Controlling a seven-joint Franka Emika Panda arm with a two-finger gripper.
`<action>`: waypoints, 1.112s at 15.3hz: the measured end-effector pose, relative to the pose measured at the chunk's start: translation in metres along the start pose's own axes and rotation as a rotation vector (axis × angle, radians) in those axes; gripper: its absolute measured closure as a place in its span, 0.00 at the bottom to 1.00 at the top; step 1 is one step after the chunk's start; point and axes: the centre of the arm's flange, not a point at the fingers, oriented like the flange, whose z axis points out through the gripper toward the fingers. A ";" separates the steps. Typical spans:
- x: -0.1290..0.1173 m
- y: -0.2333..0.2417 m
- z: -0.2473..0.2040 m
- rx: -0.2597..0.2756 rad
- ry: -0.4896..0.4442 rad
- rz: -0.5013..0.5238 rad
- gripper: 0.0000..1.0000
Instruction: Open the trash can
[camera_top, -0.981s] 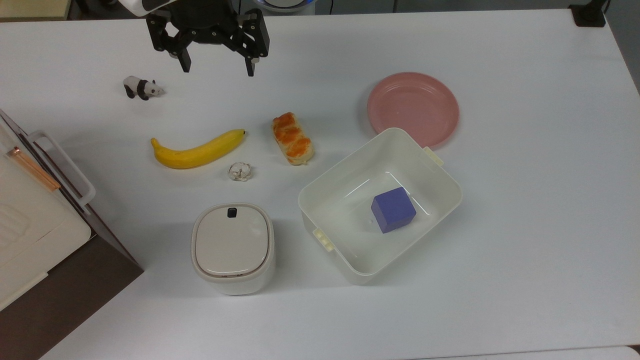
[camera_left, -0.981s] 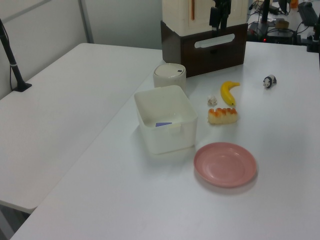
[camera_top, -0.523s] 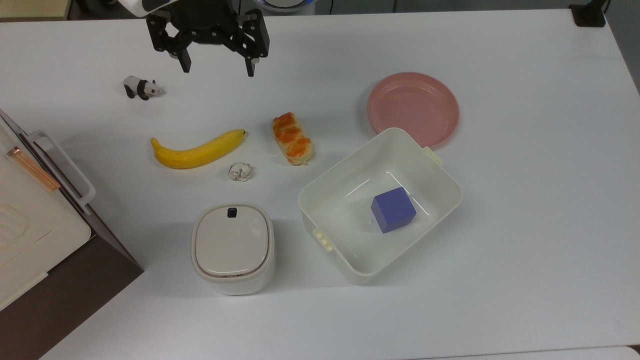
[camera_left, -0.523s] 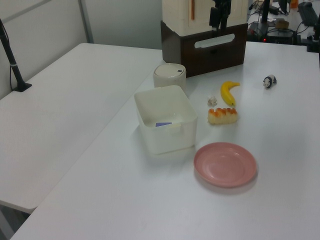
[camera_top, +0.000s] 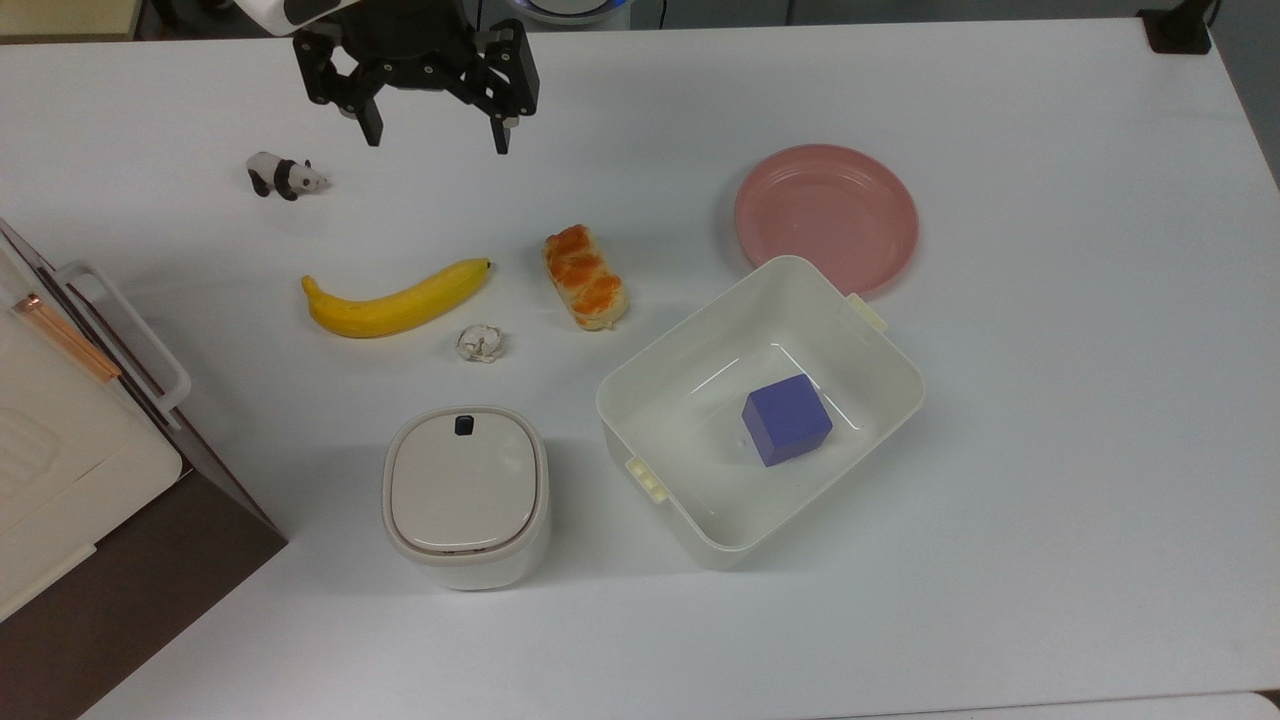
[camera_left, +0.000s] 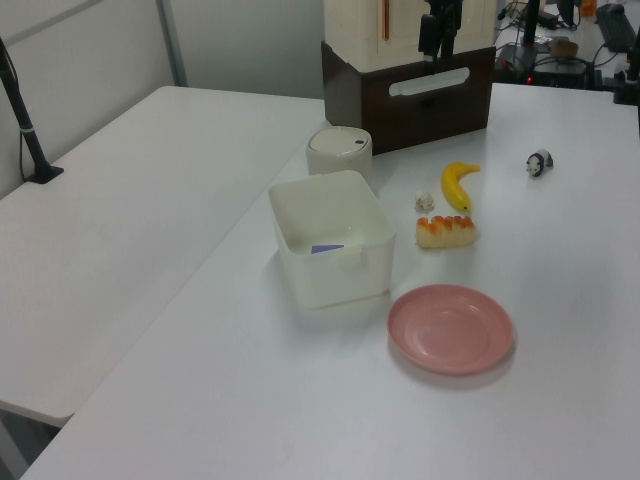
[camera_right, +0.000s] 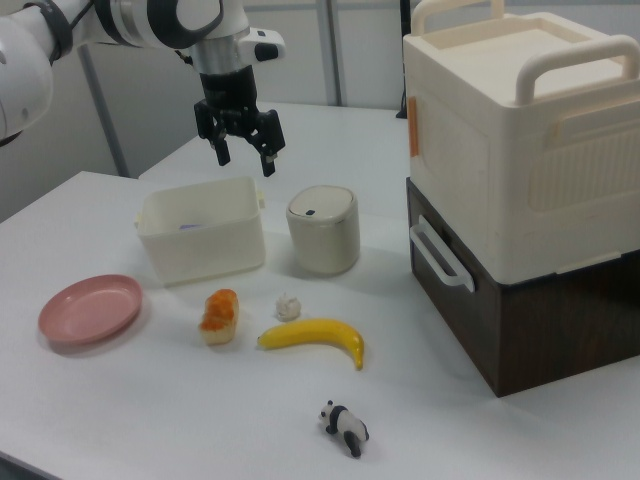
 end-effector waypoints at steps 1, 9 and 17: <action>0.000 -0.001 0.000 0.011 0.000 0.000 0.00; -0.005 -0.010 0.007 0.020 -0.050 -0.093 0.32; 0.024 -0.015 0.002 0.018 0.162 -0.074 0.99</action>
